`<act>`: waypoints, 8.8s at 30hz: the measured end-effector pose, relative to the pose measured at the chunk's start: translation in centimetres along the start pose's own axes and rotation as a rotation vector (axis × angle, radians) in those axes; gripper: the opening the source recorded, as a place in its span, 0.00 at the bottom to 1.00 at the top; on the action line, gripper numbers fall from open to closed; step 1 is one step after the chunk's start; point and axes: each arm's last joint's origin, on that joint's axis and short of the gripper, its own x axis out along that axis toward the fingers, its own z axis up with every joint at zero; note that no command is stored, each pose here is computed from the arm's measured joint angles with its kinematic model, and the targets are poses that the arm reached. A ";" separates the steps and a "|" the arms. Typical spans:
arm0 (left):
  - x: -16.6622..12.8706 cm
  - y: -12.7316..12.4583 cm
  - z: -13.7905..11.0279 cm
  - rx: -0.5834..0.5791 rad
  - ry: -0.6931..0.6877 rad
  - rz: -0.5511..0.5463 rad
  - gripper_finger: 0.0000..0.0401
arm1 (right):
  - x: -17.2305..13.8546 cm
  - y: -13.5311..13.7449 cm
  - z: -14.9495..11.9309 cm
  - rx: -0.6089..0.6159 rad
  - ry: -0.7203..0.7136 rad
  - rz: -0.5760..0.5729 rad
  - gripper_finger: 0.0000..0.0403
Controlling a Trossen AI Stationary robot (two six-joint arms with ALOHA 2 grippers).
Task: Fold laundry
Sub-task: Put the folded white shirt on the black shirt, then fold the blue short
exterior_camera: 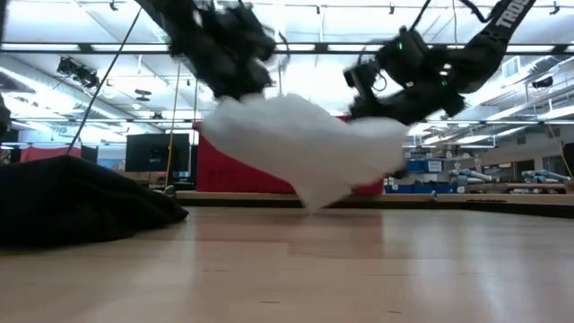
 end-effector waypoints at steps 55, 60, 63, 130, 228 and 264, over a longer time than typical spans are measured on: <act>-13.0 -1.6 -19.1 -0.173 0.264 0.476 0.62 | 12.7 12.6 4.1 -0.486 0.126 -0.058 0.73; -13.4 -1.7 -19.0 -0.183 0.249 0.422 0.62 | 11.9 12.4 4.7 -0.478 0.145 -0.093 0.73; -14.2 -2.1 -18.6 -0.166 0.210 0.387 0.62 | 11.9 12.2 4.8 -0.476 0.148 -0.100 0.73; -10.0 -1.2 2.4 -0.147 -0.629 0.051 0.45 | -6.1 12.5 16.0 -0.657 -0.027 -0.313 0.45; -11.7 10.5 13.1 0.508 -0.283 0.456 0.35 | 1.6 -8.3 28.6 -0.813 -0.027 -0.660 0.66; -16.3 8.6 12.7 0.329 -0.487 0.262 0.35 | -19.0 20.6 21.2 -0.839 -0.254 -0.134 0.11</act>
